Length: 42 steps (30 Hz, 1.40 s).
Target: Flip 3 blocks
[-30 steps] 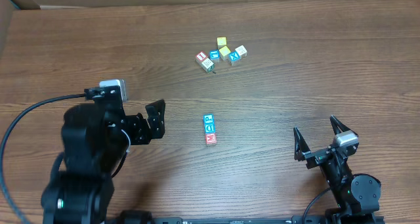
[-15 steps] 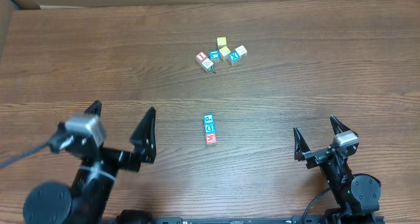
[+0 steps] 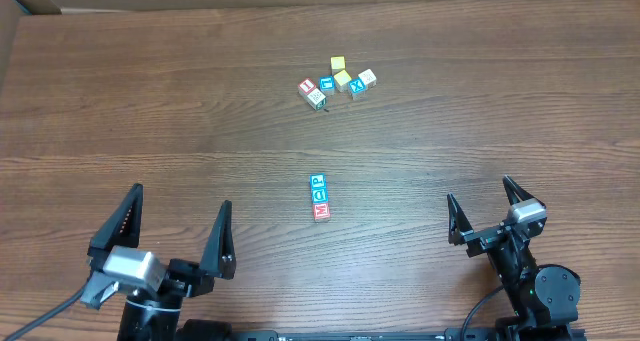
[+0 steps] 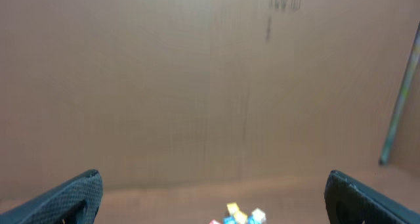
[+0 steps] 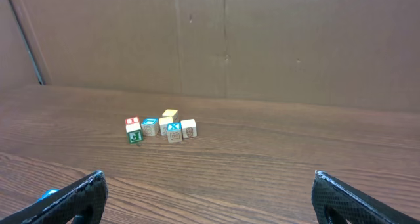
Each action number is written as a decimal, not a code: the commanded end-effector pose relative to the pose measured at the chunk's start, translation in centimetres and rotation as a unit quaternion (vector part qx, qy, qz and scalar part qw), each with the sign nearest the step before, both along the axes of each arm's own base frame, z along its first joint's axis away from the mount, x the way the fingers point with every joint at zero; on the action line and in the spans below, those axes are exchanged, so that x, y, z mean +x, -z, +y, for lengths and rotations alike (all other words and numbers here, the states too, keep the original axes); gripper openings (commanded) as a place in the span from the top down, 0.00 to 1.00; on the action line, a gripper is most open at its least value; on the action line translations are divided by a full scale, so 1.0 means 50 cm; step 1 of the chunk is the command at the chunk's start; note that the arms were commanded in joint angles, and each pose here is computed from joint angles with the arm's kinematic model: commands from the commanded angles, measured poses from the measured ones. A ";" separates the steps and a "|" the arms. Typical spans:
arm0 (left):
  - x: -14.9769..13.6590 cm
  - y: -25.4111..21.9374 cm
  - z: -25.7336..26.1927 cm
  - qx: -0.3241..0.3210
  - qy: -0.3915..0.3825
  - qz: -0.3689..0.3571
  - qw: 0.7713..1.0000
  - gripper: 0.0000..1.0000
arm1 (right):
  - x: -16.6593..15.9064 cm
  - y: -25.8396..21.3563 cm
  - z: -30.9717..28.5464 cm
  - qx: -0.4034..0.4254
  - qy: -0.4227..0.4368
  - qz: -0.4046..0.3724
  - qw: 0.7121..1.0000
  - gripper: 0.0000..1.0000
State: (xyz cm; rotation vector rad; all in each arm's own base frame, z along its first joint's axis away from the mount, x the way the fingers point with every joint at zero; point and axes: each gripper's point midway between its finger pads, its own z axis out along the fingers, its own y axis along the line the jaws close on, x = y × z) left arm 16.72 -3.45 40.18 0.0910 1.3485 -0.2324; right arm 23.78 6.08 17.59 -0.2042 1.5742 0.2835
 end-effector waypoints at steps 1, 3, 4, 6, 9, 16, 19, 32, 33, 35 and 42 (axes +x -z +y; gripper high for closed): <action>-0.004 0.010 -0.002 0.012 0.000 -0.045 0.999 0.00 | 0.001 0.005 -0.003 -0.002 0.002 -0.001 1.000 0.00; -0.012 0.001 -0.004 0.011 0.002 -0.088 0.996 0.00 | 0.001 0.005 -0.003 -0.002 0.002 -0.001 1.000 0.00; -0.017 -0.004 -0.004 0.011 0.002 -0.111 0.994 0.00 | 0.001 0.005 -0.003 -0.002 0.002 -0.001 1.000 0.00; -0.029 -0.009 -0.007 0.015 0.006 -0.151 0.988 0.00 | 0.001 0.005 -0.003 -0.002 0.002 -0.001 1.000 0.00; -0.029 -0.012 -0.012 0.022 0.010 -0.190 0.982 0.00 | 0.001 0.005 -0.003 -0.002 0.002 -0.001 1.000 0.00; 0.009 0.046 -0.013 0.026 0.011 -0.198 0.980 0.00 | 0.001 0.005 -0.003 -0.002 0.002 -0.001 1.000 0.00; 0.040 0.100 -0.010 0.024 0.007 -0.177 0.984 0.00 | 0.001 0.005 -0.003 -0.002 0.002 -0.001 1.000 0.00; 0.118 0.275 0.005 0.025 -0.008 -0.081 0.996 0.00 | 0.001 0.005 -0.003 -0.002 0.002 -0.001 1.000 0.00; 0.120 0.279 0.006 0.026 -0.010 -0.076 0.997 0.00 | 0.001 0.005 -0.003 -0.002 0.002 -0.001 1.000 0.00; 0.124 0.289 0.007 0.027 -0.013 -0.066 0.997 0.00 | 0.001 0.005 -0.003 -0.002 0.002 -0.001 1.000 0.00; 0.146 0.366 0.016 0.057 -0.028 0.011 0.998 0.00 | 0.001 0.005 -0.003 -0.002 0.002 -0.001 1.000 0.00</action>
